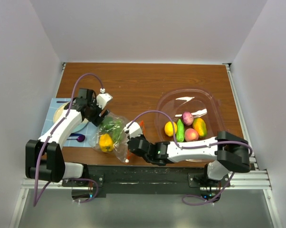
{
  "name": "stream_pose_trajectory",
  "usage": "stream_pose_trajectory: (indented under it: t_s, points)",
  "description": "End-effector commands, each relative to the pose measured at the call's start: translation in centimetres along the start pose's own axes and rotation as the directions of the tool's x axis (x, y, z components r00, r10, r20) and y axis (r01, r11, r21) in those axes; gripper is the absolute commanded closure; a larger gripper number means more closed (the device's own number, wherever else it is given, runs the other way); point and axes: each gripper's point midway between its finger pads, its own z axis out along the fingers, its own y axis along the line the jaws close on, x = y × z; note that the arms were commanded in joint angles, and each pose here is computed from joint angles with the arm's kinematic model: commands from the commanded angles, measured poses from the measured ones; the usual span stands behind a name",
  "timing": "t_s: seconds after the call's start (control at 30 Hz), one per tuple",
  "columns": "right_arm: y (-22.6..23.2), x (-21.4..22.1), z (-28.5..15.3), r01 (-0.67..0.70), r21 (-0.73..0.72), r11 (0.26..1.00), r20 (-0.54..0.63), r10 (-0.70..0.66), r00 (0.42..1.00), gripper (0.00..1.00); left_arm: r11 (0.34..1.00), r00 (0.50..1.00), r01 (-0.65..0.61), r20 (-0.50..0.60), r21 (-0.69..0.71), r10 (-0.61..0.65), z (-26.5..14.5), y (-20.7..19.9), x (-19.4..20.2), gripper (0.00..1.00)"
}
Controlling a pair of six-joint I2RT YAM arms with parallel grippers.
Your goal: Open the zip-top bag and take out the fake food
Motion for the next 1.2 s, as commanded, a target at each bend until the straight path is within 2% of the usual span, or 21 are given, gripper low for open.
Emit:
stream_pose_trajectory:
  t_s: [0.0,0.07,0.2,0.23,0.3,0.33,0.53,0.9,0.93,0.97,1.0,1.07,1.1,1.13,1.17]
  points:
    - [2.3,0.2,1.8,-0.018,-0.056,0.998,0.025,0.02,0.999,0.98,0.999,0.999,-0.033,0.003,-0.02,0.033,0.6,0.2,0.2,0.18]
    - [2.9,0.5,2.5,-0.008,-0.065,0.998,0.024,0.01,1.0,0.95,0.999,0.999,-0.036,-0.003,-0.011,0.036,0.8,-0.1,0.4,0.18]
    - [3.7,1.2,4.0,0.014,-0.062,0.998,0.023,-0.013,1.0,0.84,0.998,0.998,-0.06,-0.016,0.001,0.06,0.9,-1.3,0.5,0.19]
    - [4.1,0.7,4.2,0.003,-0.073,0.997,0.04,0.0,0.999,0.62,0.997,0.997,-0.078,-0.016,0.009,0.079,1.0,-2.0,0.2,0.19]
    - [4.5,0.3,4.5,-0.002,-0.079,0.997,0.053,0.007,0.999,0.37,0.996,0.996,-0.089,-0.016,0.021,0.089,1.1,-2.9,0.0,0.19]
    - [4.7,0.1,4.8,-0.007,-0.079,0.997,0.062,0.012,0.998,0.3,0.993,0.993,-0.115,-0.014,0.029,0.115,1.2,-3.8,-0.4,0.19]
    - [4.1,-0.7,5.9,-0.042,-0.018,0.999,0.089,0.044,0.995,0.14,0.986,0.988,-0.149,-0.024,0.08,0.151,1.5,-6.4,-0.7,0.2]
    - [3.0,0.8,7.8,-0.083,0.015,0.996,0.058,0.082,0.995,0.15,0.973,0.987,-0.142,-0.049,0.182,0.153,0.6,-8.5,1.4,0.29]
    - [3.0,0.9,7.9,-0.084,0.017,0.996,0.054,0.083,0.995,0.16,0.967,0.988,-0.136,-0.049,0.217,0.15,0.4,-9.2,1.6,0.32]
    - [2.9,1.2,8.1,-0.086,0.021,0.996,0.049,0.085,0.995,0.18,0.963,0.988,-0.135,-0.048,0.232,0.15,0.3,-9.5,1.7,0.43]
    - [2.9,1.5,8.2,-0.084,0.022,0.996,0.044,0.083,0.996,0.2,0.959,0.988,-0.134,-0.047,0.249,0.15,0.2,-9.8,1.8,0.5]
    - [2.8,1.5,8.1,-0.087,0.022,0.996,0.045,0.086,0.995,0.32,0.949,0.987,-0.13,-0.055,0.288,0.152,-0.1,-10.5,2.0,0.66]
    - [2.6,1.5,7.9,-0.09,0.019,0.996,0.048,0.089,0.995,0.37,0.946,0.987,-0.132,-0.054,0.297,0.154,-0.2,-10.6,2.0,0.69]
    - [2.6,1.2,7.7,-0.098,0.016,0.995,0.057,0.097,0.994,0.48,0.943,0.987,-0.13,-0.056,0.306,0.154,-0.3,-10.8,2.1,0.7]
    - [2.3,1.4,7.5,-0.1,0.019,0.995,0.059,0.099,0.993,0.55,0.942,0.987,-0.131,-0.052,0.309,0.154,-0.4,-10.8,2.0,0.71]
